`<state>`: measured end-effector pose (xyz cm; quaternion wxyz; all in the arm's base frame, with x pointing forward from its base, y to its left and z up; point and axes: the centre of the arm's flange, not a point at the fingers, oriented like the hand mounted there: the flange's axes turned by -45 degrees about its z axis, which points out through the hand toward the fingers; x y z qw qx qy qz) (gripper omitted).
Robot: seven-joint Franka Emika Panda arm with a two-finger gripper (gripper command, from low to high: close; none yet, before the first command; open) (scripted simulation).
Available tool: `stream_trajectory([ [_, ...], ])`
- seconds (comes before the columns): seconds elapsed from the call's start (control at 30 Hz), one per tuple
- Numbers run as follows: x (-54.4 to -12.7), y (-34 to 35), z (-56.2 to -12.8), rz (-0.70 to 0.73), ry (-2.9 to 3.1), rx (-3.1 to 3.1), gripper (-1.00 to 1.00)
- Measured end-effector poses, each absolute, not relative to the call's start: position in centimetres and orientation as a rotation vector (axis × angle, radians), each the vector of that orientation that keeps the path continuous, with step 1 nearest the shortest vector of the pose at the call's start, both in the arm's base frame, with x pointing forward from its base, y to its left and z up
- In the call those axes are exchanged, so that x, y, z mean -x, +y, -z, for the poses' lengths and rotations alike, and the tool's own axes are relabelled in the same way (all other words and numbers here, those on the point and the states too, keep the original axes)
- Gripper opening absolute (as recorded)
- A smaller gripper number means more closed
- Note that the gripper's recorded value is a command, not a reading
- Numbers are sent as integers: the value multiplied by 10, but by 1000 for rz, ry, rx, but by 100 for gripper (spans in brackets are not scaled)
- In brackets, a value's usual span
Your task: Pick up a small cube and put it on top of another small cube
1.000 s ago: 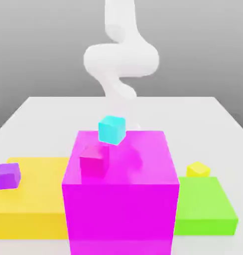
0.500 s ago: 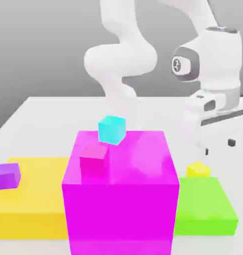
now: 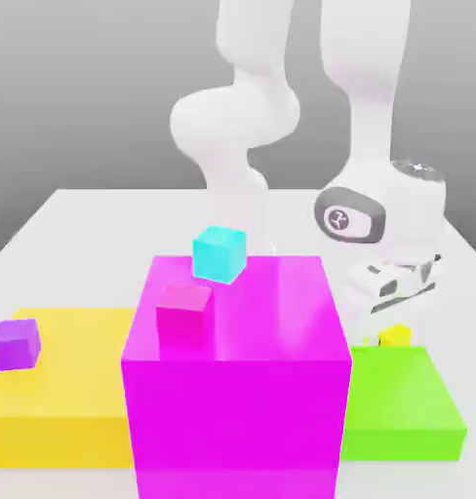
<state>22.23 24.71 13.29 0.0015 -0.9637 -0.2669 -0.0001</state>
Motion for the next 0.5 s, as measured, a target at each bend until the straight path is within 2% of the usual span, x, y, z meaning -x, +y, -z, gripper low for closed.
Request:
stream_trajectory([
  [0.1,-223,247,-138,1,-839,3026,-100],
  [0.33,-224,247,-190,0,-843,3029,-100],
  [0.5,-309,228,-239,33,-783,3026,-100],
])
